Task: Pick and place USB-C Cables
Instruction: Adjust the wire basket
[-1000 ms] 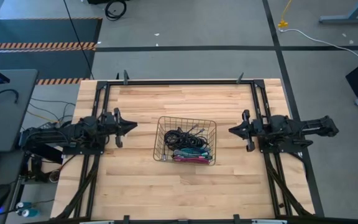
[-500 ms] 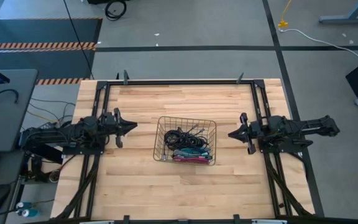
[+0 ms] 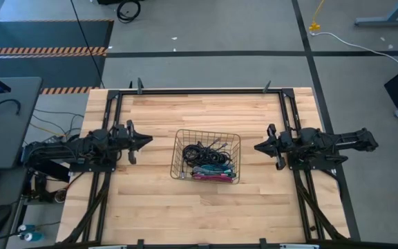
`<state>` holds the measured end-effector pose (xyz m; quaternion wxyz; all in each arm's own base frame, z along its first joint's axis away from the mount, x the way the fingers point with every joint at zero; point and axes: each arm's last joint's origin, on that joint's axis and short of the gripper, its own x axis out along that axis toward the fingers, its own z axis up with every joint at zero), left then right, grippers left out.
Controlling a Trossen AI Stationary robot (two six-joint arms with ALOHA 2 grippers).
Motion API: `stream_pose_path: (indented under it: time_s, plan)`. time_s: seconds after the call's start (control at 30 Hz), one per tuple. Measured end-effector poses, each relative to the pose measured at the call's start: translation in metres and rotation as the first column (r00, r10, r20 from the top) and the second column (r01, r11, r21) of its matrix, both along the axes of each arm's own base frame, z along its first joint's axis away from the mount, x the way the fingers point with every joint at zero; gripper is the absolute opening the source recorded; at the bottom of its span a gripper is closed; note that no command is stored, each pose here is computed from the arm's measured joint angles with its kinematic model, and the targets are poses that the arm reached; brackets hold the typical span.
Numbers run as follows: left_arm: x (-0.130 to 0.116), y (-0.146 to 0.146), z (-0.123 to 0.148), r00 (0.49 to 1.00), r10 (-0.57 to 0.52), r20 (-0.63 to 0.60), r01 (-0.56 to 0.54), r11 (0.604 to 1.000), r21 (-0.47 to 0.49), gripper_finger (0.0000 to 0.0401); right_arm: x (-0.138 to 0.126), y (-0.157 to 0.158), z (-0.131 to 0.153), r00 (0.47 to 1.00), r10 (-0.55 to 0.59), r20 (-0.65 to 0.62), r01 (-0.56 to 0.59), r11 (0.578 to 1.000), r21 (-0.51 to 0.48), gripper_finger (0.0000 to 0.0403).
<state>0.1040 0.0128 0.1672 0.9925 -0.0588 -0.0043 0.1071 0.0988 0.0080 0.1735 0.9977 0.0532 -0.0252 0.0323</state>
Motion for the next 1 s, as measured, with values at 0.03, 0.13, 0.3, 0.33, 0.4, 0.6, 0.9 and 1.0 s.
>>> stream_pose_path:
  time_s: [0.03,0.13,0.3,0.33,0.4,0.6,0.9,1.0]
  plan:
    - [0.0,0.0,0.0,1.0,0.0,0.0,0.0,1.0,0.0,0.0043,0.0,0.0,0.0,1.0,-0.015,-0.005,0.015,0.999,0.035,0.0029]
    - [0.0,0.0,0.001,1.0,0.0,0.007,0.0,1.0,0.0,0.0043,0.0,-0.001,-0.002,0.999,-0.021,-0.035,0.027,0.984,0.174,0.0029]
    - [-0.001,0.0,0.01,0.996,0.0,0.093,-0.005,0.999,0.052,0.0043,-0.003,0.001,0.025,0.996,0.054,0.067,-0.065,0.983,0.169,0.0029]
    - [-0.001,0.0,0.013,0.995,0.0,0.097,-0.007,0.998,0.065,0.0043,-0.005,0.001,0.036,0.994,0.055,0.09,-0.067,0.987,0.147,0.0029]
    - [-0.002,0.0,0.02,0.994,0.0,0.11,-0.009,0.997,0.078,0.0043,-0.008,0.001,0.051,0.997,0.049,0.053,-0.056,0.99,0.131,0.0029]
    - [-0.003,0.0,0.028,0.993,0.0,0.116,-0.01,0.996,0.087,0.0043,-0.008,0.0,0.07,0.933,0.019,-0.36,0.067,0.972,0.224,0.0029]
    - [-0.003,0.0,0.016,1.0,0.0,-0.003,0.0,1.0,0.027,0.0043,0.02,0.002,0.076,0.819,0.0,-0.574,0.177,0.951,0.254,0.0029]
    - [-0.003,0.0,0.016,1.0,0.0,-0.005,0.0,1.0,0.026,0.0043,0.031,0.003,0.064,0.758,0.004,-0.652,0.231,0.934,0.273,0.0029]
